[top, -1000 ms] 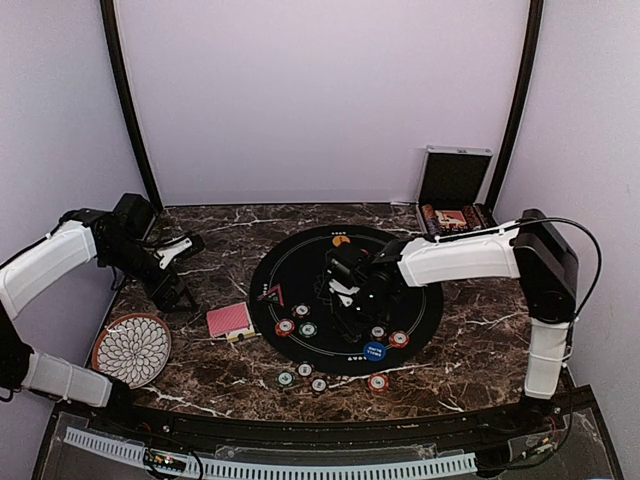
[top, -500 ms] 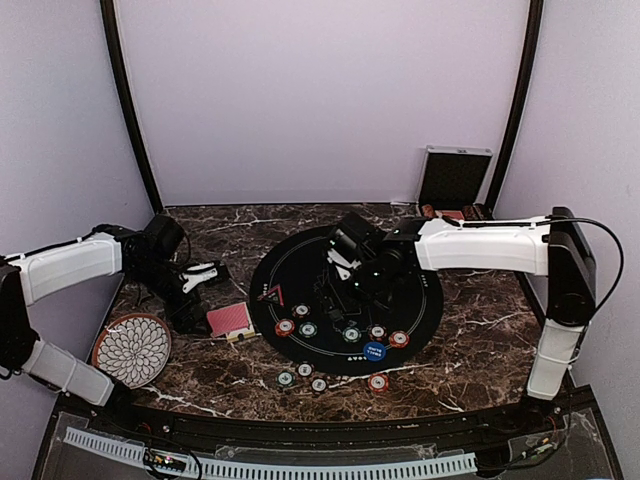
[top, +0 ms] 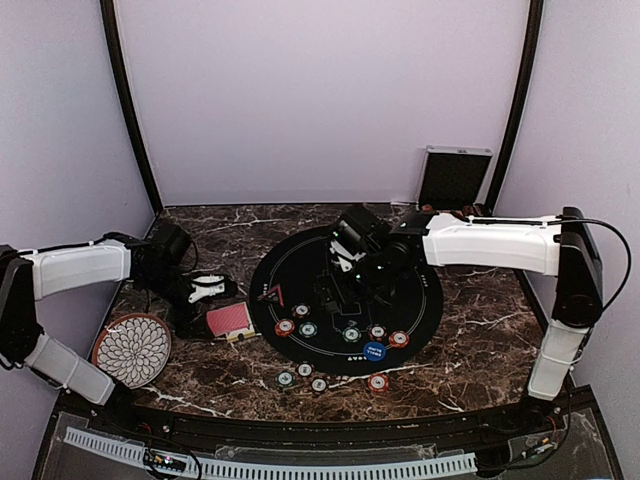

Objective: Distribute texas hold em gaming equipment

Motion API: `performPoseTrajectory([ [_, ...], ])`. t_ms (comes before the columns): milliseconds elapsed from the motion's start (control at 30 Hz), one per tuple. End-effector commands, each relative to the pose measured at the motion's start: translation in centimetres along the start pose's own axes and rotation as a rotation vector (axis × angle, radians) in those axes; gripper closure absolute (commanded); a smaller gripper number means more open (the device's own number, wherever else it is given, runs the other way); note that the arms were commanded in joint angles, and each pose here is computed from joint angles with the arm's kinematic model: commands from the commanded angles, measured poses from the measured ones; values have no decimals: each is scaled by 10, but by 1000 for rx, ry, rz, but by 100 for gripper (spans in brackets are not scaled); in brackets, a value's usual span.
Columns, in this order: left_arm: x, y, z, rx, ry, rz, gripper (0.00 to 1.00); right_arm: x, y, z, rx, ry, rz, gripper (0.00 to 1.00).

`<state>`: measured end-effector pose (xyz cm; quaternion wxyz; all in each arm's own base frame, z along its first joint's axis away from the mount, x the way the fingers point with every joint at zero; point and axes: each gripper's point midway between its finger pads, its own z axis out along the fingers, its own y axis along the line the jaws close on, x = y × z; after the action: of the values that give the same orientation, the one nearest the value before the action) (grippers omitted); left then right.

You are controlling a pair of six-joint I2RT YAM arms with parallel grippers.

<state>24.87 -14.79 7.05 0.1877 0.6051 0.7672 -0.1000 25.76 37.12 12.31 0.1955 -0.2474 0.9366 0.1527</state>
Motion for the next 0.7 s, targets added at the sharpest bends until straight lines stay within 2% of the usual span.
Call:
performPoseTrajectory([
  [0, 3, -3, 9, 10, 17, 77, 1, -20, 9, -23, -29, -71, 17, 1],
  [367, -4, 4, 19, 1, 27, 86, 1, -17, 6, -23, -18, -67, 14, 1],
  [667, 5, 7, 31, -15, 90, 90, 1, -15, 4, -21, -10, -64, 16, 1],
])
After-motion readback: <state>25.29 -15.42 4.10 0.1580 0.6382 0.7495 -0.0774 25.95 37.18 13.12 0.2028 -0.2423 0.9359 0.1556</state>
